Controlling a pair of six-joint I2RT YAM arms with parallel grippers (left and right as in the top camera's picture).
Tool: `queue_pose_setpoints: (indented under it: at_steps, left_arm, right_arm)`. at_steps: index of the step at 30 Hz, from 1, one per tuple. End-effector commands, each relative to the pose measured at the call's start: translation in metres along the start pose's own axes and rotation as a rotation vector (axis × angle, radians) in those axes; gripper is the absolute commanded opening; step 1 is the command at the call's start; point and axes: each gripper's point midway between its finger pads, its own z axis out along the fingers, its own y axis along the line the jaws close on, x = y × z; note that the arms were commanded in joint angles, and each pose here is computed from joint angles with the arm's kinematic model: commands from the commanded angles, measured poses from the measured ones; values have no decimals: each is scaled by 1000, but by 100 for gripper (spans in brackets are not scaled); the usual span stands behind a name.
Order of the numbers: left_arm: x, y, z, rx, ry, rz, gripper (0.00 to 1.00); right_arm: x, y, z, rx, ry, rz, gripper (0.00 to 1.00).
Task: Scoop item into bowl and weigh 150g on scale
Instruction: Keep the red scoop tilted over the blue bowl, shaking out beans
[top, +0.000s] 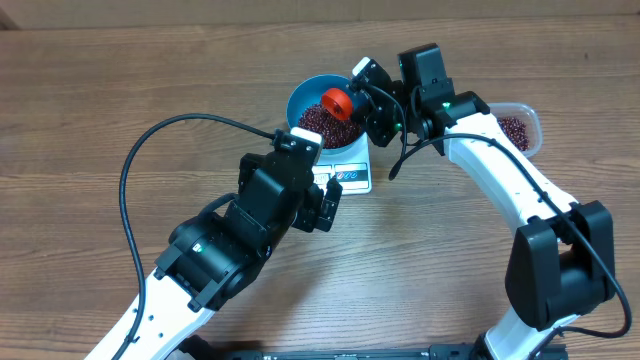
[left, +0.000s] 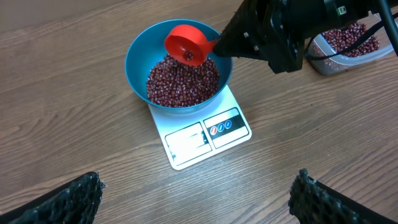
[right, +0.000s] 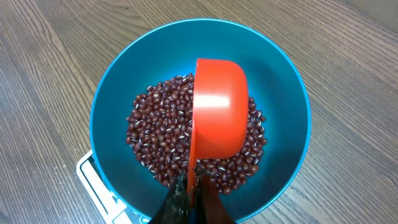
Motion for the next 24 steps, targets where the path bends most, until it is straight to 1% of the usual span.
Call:
queue_pose_setpoints:
  at_steps: [1,24]
  left_arm:
    - [-6,1,-1,-1,-12,-28,99]
    - [-6,1,-1,-1,-13,-28,99]
  right_arm:
    - [-26,4,-17,7,-66,-47,4]
    - [-24,5,-17,3,-57,-43,4]
